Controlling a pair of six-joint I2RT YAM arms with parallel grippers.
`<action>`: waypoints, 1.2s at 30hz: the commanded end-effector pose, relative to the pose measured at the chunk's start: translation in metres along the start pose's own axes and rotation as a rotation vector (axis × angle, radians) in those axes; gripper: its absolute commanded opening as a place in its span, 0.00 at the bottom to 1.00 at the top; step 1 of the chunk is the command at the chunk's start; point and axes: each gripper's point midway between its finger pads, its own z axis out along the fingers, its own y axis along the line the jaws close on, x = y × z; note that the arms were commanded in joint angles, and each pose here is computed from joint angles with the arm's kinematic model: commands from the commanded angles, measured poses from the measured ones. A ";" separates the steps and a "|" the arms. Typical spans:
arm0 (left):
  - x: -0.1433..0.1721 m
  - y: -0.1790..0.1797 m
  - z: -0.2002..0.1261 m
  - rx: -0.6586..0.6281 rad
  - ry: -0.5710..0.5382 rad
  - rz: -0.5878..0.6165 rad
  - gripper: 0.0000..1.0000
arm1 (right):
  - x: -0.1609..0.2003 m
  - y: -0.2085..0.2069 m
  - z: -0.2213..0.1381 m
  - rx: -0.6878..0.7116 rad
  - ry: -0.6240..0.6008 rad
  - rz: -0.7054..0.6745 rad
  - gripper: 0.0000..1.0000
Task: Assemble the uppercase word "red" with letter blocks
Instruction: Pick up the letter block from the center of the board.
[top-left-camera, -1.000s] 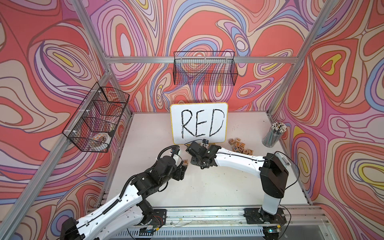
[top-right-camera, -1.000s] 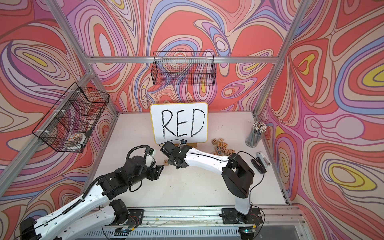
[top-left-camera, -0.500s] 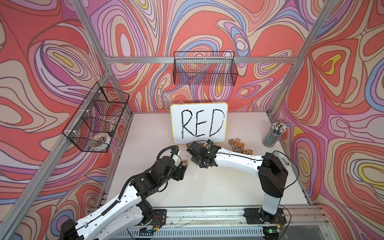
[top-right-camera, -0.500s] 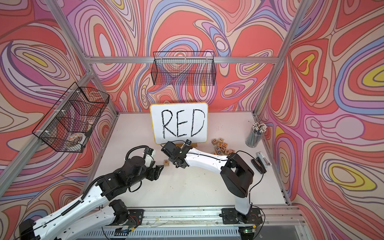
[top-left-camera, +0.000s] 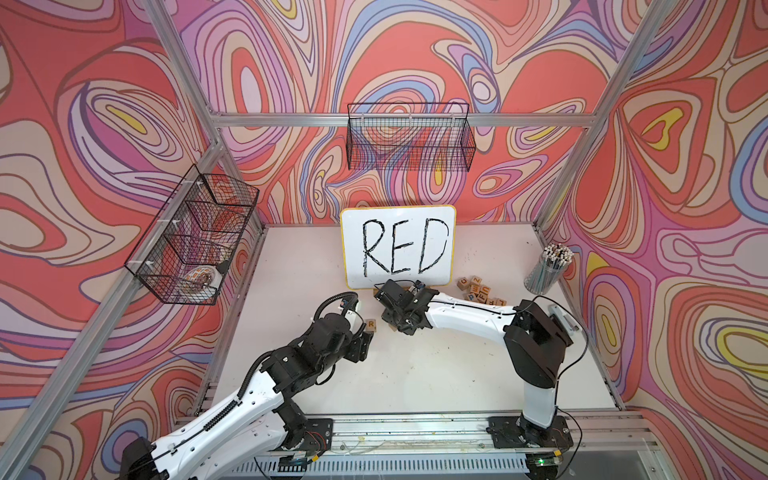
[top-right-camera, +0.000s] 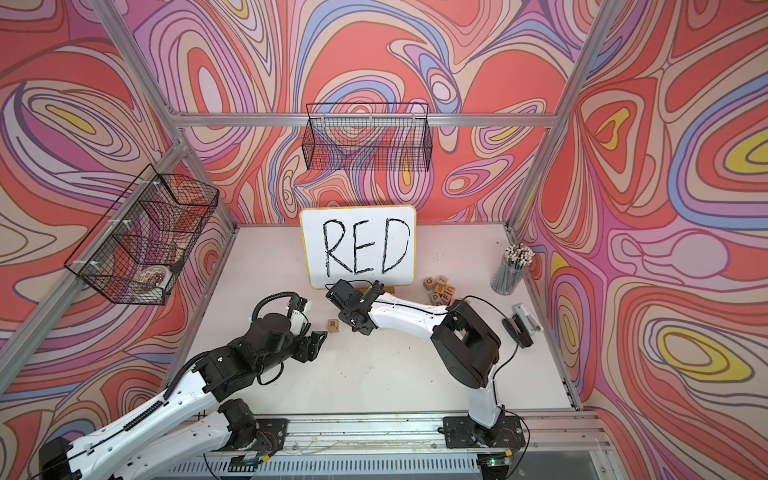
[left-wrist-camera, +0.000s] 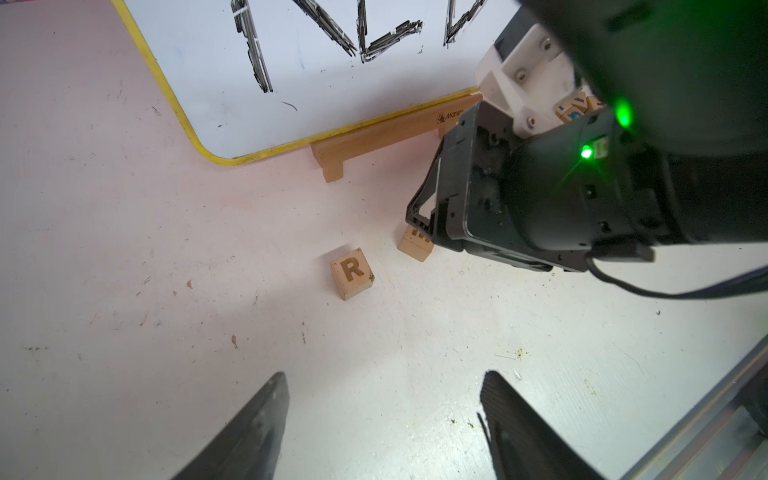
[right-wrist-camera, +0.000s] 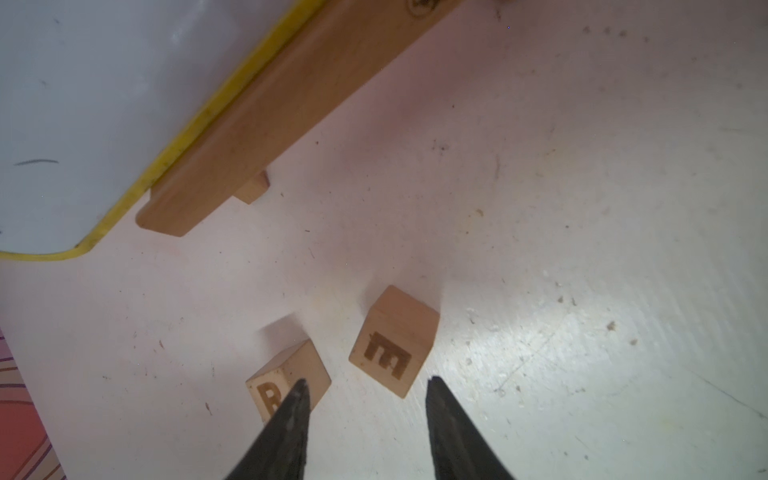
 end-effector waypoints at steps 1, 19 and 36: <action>0.005 0.003 0.001 -0.015 0.006 -0.001 0.76 | 0.005 -0.003 0.012 0.020 0.025 0.005 0.48; 0.007 0.004 0.004 -0.023 0.014 0.004 0.76 | 0.006 -0.012 0.029 0.052 0.046 0.010 0.47; 0.005 0.003 0.007 -0.023 0.018 0.013 0.76 | 0.009 -0.018 0.034 0.070 0.065 -0.066 0.37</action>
